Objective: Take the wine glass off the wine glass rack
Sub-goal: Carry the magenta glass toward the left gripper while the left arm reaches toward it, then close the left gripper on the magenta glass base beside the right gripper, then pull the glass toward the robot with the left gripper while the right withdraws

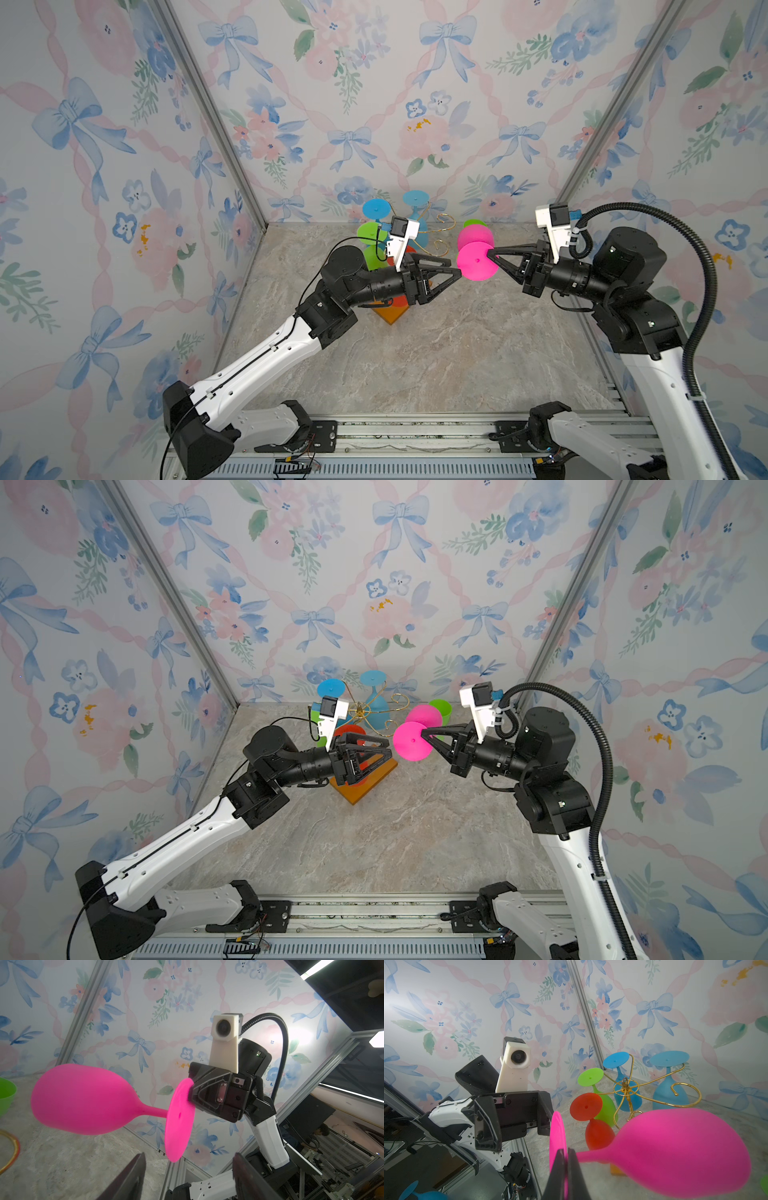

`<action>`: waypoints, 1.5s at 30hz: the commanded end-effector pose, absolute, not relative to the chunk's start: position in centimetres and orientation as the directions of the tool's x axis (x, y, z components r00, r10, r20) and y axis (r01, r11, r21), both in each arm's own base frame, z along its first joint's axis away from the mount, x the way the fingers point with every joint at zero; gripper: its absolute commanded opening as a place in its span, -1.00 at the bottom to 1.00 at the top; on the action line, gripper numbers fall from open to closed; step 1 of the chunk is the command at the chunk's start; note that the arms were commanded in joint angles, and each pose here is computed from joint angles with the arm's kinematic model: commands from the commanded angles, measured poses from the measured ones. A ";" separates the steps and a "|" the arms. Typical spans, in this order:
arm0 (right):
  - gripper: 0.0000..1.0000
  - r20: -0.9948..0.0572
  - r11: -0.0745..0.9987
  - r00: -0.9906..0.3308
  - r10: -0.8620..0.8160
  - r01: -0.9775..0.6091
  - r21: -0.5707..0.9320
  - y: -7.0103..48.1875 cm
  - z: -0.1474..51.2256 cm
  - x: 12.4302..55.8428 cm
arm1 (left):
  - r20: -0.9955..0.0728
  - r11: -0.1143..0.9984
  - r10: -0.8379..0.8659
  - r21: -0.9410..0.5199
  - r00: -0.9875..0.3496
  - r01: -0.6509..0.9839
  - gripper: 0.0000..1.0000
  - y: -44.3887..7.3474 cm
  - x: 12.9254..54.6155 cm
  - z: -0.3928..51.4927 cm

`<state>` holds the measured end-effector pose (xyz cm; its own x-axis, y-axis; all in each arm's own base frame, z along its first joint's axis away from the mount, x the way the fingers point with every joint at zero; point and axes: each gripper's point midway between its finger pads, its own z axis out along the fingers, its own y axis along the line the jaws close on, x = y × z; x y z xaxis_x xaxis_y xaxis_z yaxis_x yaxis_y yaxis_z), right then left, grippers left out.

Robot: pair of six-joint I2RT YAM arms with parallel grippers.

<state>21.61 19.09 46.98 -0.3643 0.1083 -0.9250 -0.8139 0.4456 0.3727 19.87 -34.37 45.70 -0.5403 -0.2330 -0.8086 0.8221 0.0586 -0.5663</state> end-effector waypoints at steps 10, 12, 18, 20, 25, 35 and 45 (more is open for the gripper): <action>-1.00 -0.931 0.392 -0.348 0.107 -0.846 0.362 19.8 47.1 20.7 | -0.807 0.003 -0.229 -0.560 -0.544 0.829 0.10 -35.6 19.3 46.0; -1.00 -0.931 0.392 -0.349 0.109 -0.845 0.363 19.8 47.0 20.7 | -0.806 0.003 -0.227 -0.562 -0.547 0.827 0.01 -35.6 19.3 46.0; -1.00 -0.929 0.389 -0.351 0.119 -0.844 0.369 19.8 47.1 20.8 | -0.803 0.001 -0.222 -0.568 -0.554 0.823 -0.23 -35.9 19.4 45.8; -1.00 -0.928 0.390 -0.353 0.119 -0.843 0.371 19.8 47.1 20.8 | -0.801 -0.003 -0.218 -0.571 -0.558 0.821 -0.31 -36.1 19.4 45.7; -1.00 -0.926 0.393 -0.359 0.118 -0.839 0.375 19.8 46.9 20.8 | -0.801 -0.009 -0.214 -0.571 -0.560 0.821 -0.46 -36.4 19.2 45.7; -0.98 -0.922 0.397 -0.370 0.116 -0.833 0.385 19.7 46.6 20.7 | -0.802 -0.003 -0.216 -0.570 -0.557 0.822 -0.95 -36.3 19.3 45.5; 0.20 -0.925 0.423 -0.359 0.124 -0.824 0.377 19.2 47.3 20.1 | -0.820 -0.004 -0.187 -0.550 -0.541 0.835 -1.00 -36.6 19.0 44.3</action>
<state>20.74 19.45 46.75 -0.3738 0.1189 -0.9199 -0.8252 0.4102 0.3883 19.82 -36.46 44.18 -0.5815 -0.1960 -0.7896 0.8015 0.0283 -0.5973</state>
